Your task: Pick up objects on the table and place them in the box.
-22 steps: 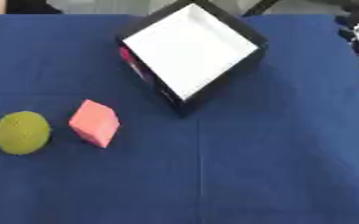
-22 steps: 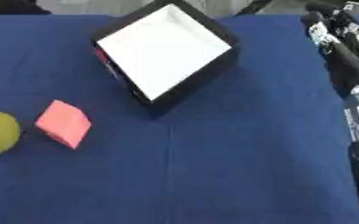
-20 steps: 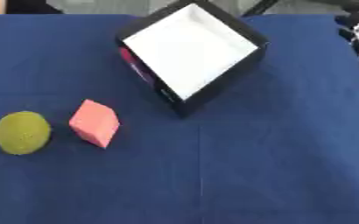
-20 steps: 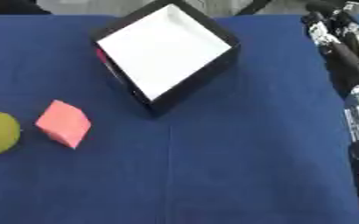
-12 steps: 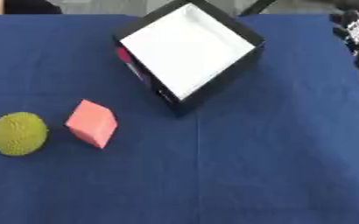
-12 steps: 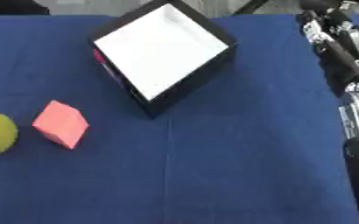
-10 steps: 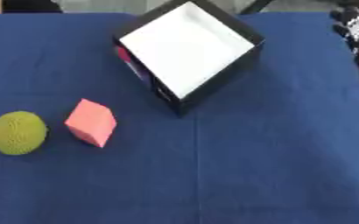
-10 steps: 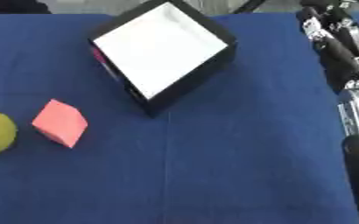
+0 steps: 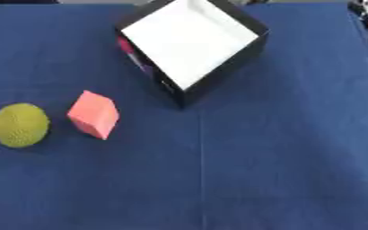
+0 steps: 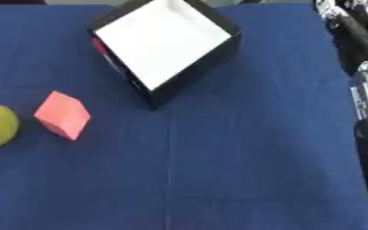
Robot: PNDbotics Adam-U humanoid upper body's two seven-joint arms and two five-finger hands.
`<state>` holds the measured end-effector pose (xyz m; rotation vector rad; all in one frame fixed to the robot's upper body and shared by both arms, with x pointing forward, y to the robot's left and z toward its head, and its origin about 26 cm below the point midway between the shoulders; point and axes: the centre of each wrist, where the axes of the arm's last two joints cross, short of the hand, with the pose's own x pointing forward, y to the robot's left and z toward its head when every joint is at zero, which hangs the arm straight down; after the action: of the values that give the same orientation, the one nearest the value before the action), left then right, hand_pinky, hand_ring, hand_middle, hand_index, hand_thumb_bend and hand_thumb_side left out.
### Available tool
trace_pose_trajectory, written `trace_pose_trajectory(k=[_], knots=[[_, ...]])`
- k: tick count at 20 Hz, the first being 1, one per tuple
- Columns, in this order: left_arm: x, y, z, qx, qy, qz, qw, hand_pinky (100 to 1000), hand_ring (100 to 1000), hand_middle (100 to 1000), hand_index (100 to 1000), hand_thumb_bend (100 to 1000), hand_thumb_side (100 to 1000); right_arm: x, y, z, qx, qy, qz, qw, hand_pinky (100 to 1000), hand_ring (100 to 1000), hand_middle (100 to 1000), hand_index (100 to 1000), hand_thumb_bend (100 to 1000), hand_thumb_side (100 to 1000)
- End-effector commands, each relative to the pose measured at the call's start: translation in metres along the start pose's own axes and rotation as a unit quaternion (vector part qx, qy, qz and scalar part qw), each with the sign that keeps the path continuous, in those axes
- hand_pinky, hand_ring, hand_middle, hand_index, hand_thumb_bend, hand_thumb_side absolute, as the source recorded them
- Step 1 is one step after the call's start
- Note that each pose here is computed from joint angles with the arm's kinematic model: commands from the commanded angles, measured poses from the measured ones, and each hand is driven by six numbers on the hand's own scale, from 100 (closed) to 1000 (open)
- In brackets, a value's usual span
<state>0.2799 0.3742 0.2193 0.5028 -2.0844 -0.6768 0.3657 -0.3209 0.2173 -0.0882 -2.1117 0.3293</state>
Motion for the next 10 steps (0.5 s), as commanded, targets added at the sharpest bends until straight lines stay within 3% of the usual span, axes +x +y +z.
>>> trace_pose_trajectory(k=[1, 5, 10], knots=[[0.019, 0.019, -0.009, -0.079, -0.021, -0.091, 0.992, 785, 779, 830, 881, 100, 660, 0.010, -0.012, -0.003, 0.000, -0.014, 0.020, 1.000, 1000, 943, 925, 863, 100, 470], [0.034, 0.028, -0.016, -0.183, -0.031, -0.165, 0.969, 799, 795, 845, 898, 100, 634, 0.011, -0.014, -0.003, 0.004, -0.013, 0.029, 0.999, 1000, 943, 925, 862, 100, 470], [0.050, 0.032, -0.027, -0.294, -0.032, -0.210, 0.932, 831, 827, 868, 916, 100, 688, 0.011, -0.013, -0.004, 0.014, -0.013, 0.034, 0.999, 1000, 943, 925, 862, 100, 470]])
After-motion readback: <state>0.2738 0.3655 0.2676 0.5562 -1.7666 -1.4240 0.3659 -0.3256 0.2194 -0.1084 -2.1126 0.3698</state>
